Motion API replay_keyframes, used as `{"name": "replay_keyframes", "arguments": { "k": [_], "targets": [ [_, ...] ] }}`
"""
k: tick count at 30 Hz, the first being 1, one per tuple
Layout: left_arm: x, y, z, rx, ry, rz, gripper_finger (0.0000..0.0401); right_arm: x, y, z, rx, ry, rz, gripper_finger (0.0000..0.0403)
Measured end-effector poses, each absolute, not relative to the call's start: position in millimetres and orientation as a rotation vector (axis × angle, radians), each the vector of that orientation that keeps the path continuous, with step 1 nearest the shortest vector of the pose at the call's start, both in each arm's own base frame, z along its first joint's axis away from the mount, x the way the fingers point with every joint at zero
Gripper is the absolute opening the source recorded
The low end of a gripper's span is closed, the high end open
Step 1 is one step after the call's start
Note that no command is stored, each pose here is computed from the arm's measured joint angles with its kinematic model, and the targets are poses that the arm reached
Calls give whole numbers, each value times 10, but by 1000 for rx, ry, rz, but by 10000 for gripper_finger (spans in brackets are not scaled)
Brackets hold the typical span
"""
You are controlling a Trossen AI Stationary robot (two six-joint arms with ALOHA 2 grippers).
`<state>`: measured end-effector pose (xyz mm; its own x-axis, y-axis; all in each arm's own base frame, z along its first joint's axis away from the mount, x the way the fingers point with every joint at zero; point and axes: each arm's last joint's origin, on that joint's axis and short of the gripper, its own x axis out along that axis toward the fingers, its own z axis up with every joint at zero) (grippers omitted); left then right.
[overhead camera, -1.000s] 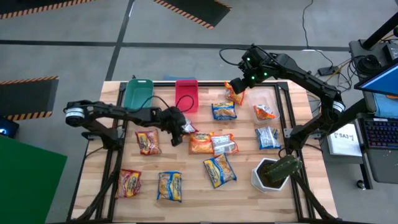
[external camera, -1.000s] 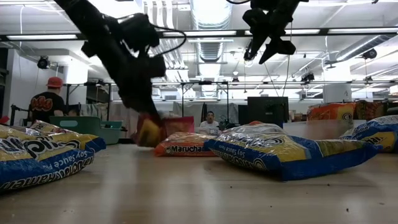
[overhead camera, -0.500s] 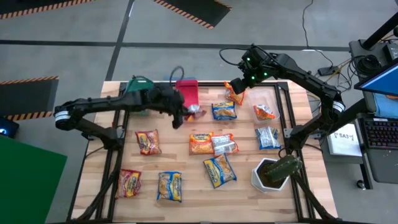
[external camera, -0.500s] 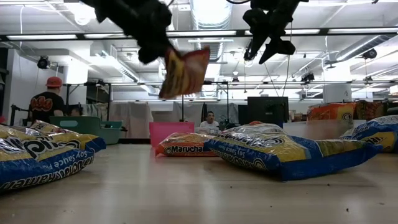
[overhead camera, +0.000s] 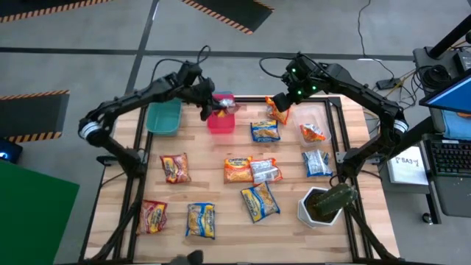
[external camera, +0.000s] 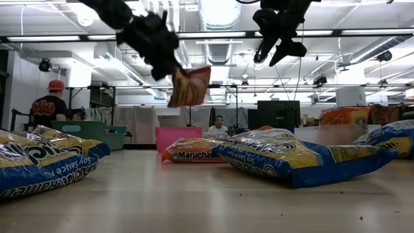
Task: Sort Maruchan noodles
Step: Put the red noodle pack into the red bin
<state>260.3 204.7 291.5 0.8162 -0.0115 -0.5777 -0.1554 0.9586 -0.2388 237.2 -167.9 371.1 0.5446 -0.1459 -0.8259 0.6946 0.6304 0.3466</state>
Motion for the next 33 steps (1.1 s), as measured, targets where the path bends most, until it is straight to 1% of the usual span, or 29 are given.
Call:
{"name": "replay_keyframes", "arguments": {
  "k": [4, 11, 17, 33],
  "targets": [
    [2603, 2152, 2654, -369, 652, -22, 5, 2378, -1668, 3711, 726, 859, -549, 178],
    [2636, 2213, 2444, -375, 718, -53, 5, 2378, -1668, 3711, 724, 860, -548, 178],
    [2644, 2236, 2361, -380, 741, -57, 6, 2379, -1669, 3711, 724, 859, -549, 178],
    [2646, 2249, 2330, -368, 761, -33, 6, 2379, -1669, 3711, 748, 853, -560, 178]
  ]
}}
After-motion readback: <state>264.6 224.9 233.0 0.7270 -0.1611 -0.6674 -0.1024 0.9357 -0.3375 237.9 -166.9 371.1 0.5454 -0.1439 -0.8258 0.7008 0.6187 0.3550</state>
